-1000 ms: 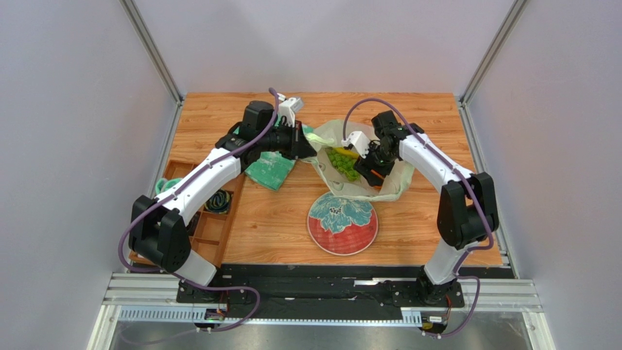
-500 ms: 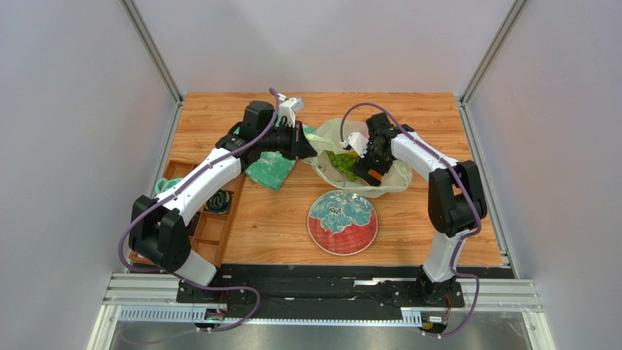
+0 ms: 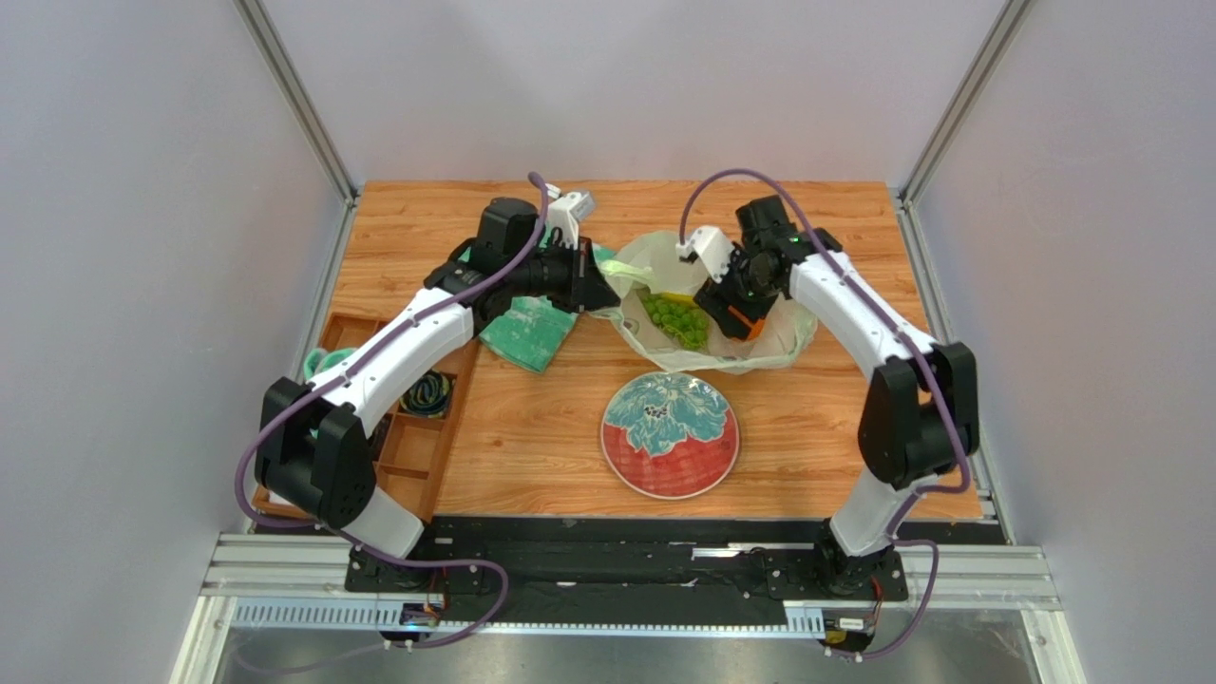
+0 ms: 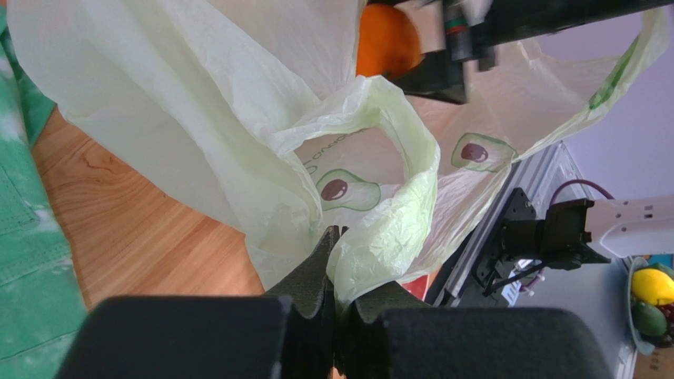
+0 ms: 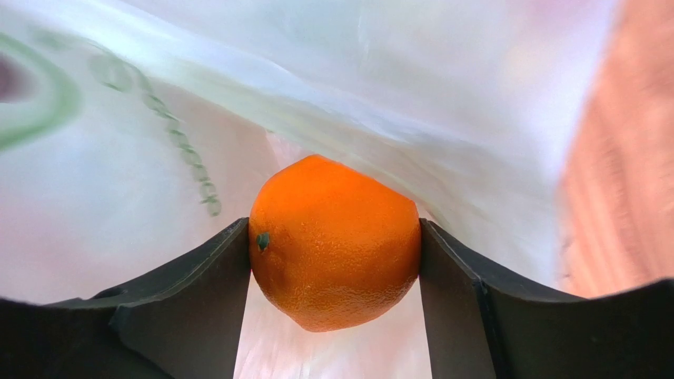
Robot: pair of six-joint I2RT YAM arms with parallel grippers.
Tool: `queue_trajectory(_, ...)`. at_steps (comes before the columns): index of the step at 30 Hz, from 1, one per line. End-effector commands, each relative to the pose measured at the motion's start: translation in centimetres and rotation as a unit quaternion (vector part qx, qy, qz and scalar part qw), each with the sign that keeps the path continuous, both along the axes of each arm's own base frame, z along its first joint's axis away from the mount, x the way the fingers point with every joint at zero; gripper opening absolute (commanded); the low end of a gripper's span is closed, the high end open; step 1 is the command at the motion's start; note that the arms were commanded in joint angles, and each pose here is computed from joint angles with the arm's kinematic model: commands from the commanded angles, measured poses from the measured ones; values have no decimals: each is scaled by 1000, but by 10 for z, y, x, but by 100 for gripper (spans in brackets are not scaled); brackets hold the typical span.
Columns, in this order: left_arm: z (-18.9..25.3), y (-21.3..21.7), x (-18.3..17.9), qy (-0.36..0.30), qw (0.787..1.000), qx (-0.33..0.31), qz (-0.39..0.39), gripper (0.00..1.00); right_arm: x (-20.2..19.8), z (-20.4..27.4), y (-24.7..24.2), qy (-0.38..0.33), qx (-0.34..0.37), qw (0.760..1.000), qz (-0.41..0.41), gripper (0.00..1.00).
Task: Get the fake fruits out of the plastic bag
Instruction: Take out the fake fruit from the plastic bag, then place the fake fruit on the plate.
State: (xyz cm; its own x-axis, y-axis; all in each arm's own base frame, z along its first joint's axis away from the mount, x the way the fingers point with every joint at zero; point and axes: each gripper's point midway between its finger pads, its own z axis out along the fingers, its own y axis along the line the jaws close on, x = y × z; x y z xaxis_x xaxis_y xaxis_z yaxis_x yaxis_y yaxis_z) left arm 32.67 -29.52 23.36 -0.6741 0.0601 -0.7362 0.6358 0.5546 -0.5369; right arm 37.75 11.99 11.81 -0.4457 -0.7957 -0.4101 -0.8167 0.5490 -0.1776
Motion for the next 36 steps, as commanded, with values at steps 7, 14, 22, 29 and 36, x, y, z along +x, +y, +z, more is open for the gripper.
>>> queue_trajectory(7, 32, -4, 21, -55, 998, -2, 13, 48, -53, 144, 53, -64, 216, 973, 40, 52)
queue_trajectory(14, 95, 16, 7, -123, 992, -29, -2, 82, -123, 193, 82, -46, 257, 958, 117, 53)
queue_trajectory(22, 163, 107, 7, -204, 972, -55, 99, 83, -185, 187, 137, 10, 252, 936, 245, 53)
queue_trajectory(29, 172, 146, -34, -254, 955, -49, 142, 82, -191, 136, 176, 30, 209, 928, 307, 52)
queue_trajectory(36, 150, 170, -66, -248, 951, -53, 177, 82, -186, 76, 186, -49, 153, 932, 326, 53)
